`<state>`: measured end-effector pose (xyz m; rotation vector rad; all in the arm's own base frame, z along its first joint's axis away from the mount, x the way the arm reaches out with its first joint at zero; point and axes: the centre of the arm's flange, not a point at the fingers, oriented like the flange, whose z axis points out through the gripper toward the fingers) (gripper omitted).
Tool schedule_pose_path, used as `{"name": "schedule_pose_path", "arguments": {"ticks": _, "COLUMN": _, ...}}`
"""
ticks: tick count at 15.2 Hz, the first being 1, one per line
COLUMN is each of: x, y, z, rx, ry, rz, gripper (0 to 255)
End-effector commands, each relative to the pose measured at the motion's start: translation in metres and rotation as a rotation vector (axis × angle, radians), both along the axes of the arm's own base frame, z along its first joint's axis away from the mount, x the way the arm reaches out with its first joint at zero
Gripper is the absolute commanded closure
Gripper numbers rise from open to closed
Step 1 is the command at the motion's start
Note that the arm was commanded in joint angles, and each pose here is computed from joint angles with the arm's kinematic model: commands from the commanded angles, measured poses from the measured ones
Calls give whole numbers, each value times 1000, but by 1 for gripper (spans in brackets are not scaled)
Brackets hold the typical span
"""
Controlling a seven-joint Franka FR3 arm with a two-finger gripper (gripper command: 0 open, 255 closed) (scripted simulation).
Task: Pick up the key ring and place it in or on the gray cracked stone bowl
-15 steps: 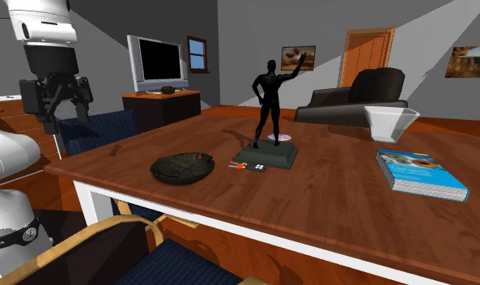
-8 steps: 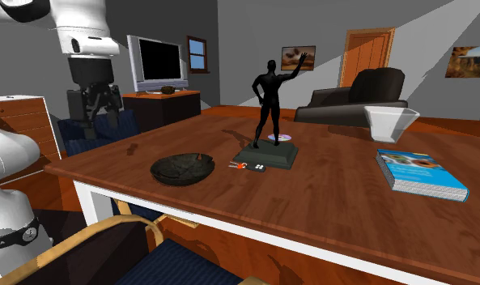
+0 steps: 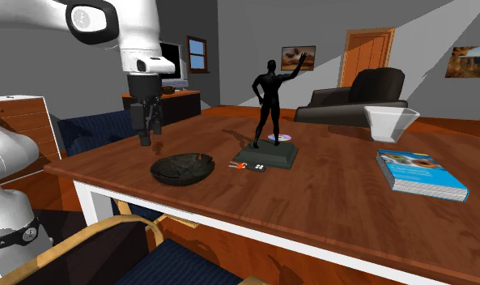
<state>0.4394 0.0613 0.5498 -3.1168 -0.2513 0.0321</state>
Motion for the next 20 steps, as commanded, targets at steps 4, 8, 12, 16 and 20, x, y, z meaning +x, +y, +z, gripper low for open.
{"name": "schedule_pose_path", "arguments": {"ticks": 4, "x": 51, "y": 35, "z": -22, "rx": 0, "ry": -4, "rz": 19, "gripper": 0}}
{"name": "schedule_pose_path", "arguments": {"ticks": 8, "x": 91, "y": 65, "z": -38, "rx": -1, "ry": -6, "rz": 35, "gripper": 0}}
{"name": "schedule_pose_path", "arguments": {"ticks": 12, "x": 130, "y": 96, "z": -54, "rx": -2, "ry": -8, "rz": 50, "gripper": 0}}
{"name": "schedule_pose_path", "arguments": {"ticks": 16, "x": 169, "y": 128, "z": -70, "rx": -3, "ry": -11, "rz": 66, "gripper": 0}}
{"name": "schedule_pose_path", "arguments": {"ticks": 20, "x": 179, "y": 136, "z": -85, "rx": -3, "ry": -11, "rz": 70, "gripper": 0}}
